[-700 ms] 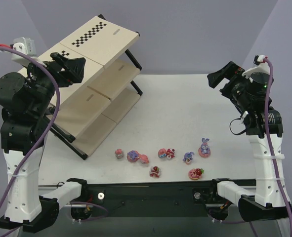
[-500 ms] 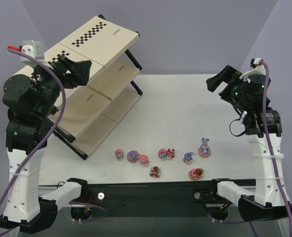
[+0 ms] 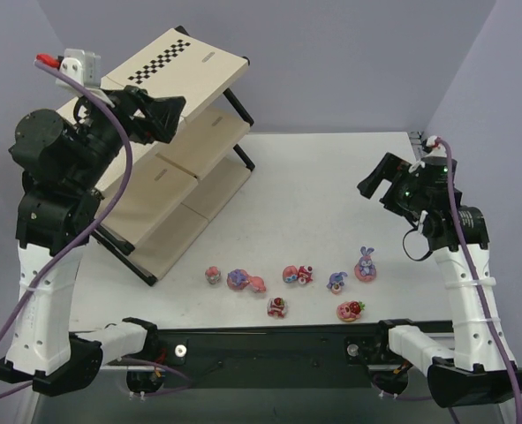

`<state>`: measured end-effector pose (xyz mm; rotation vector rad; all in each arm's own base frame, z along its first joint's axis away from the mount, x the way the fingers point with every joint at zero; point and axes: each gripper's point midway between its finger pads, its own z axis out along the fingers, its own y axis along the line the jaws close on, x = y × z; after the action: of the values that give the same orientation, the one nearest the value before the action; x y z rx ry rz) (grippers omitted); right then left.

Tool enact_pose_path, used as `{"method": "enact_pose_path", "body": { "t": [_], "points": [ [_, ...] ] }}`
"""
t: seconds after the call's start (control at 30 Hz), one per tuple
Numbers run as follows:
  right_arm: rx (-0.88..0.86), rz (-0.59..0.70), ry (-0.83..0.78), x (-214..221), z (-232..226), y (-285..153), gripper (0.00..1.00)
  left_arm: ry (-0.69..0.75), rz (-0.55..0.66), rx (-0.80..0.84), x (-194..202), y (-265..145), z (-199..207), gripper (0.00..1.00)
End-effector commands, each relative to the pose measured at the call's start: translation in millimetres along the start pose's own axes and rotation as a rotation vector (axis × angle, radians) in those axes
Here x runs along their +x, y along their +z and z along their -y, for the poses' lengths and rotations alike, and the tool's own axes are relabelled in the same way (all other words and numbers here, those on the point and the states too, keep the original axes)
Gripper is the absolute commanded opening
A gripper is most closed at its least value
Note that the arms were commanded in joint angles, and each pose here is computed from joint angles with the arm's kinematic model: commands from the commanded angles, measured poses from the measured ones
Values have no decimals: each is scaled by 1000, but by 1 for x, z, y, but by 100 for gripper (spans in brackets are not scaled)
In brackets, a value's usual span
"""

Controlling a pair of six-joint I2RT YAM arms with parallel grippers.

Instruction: Place and organize the plastic toys onto the shelf

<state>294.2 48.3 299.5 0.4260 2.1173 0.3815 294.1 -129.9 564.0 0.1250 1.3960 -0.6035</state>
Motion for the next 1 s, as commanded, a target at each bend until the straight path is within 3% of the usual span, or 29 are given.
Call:
{"method": "enact_pose_path", "body": {
  "t": [0.0,0.2,0.37,0.7,0.97],
  "points": [
    [23,-164,-9,63,7,3,96,-44,-137,39,17,5,10,97],
    [36,-271,-201,138,10,10,96,-108,-289,-20,65,8,-5,97],
    [52,-294,-304,183,27,17,96,-154,-330,-42,84,7,-10,97],
    [118,-174,-362,232,60,28,84,-176,-361,-4,97,11,-5,97],
    [84,-34,-321,240,67,43,76,-165,-360,5,98,14,-2,97]
  ]
}}
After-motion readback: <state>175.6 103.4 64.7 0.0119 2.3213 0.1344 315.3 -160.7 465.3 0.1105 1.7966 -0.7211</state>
